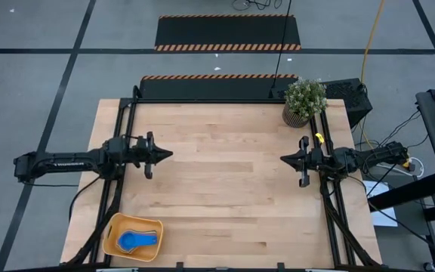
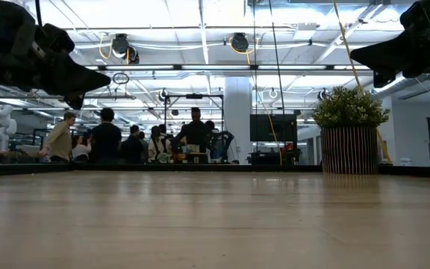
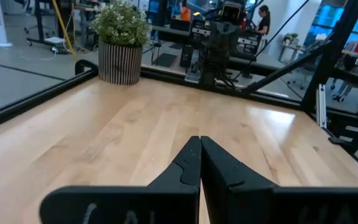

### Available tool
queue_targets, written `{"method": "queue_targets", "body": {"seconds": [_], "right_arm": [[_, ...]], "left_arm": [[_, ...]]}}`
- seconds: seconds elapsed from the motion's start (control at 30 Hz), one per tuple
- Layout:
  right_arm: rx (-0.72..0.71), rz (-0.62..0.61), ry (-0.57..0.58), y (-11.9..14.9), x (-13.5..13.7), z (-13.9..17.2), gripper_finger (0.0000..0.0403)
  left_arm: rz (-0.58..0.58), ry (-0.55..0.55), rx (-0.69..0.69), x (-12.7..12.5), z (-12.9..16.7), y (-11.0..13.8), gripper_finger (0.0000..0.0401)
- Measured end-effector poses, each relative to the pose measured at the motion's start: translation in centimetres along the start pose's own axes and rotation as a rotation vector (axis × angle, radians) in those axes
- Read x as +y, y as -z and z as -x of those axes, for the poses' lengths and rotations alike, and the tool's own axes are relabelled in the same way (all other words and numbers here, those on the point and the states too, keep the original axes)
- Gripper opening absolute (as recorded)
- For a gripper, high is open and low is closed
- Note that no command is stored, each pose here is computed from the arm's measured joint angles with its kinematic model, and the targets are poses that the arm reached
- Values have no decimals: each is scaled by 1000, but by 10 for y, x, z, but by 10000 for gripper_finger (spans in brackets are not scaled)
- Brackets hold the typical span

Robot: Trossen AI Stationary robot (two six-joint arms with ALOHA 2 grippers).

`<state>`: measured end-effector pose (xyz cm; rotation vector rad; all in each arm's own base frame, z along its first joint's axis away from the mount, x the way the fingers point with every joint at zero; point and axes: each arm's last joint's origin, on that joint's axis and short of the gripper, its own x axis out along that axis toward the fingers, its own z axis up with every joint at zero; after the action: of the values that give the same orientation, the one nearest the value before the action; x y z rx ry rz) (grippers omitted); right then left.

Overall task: Nest measuring cups in basket
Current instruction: Return to Home Position

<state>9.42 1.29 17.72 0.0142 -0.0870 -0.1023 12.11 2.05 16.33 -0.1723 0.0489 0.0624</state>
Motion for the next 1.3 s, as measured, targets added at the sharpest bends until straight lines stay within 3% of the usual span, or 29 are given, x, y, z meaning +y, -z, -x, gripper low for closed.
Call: {"method": "queue_targets", "body": {"seconds": [0.7, 0.83, 1.03, 1.3], "right_arm": [[0, 0, -1, 0, 0, 0, 0], [0, 0, -1, 0, 0, 0, 0], [0, 0, -1, 0, 0, 0, 0], [0, 0, -1, 0, 0, 0, 0]], "left_arm": [[8, 90, 25, -28, 0, 6, 0], [-13, 69, 12, -29, 0, 5, 0], [-59, 132, -5, -31, 6, 3, 0], [-16, 95, 17, -27, 19, 7, 0]]}}
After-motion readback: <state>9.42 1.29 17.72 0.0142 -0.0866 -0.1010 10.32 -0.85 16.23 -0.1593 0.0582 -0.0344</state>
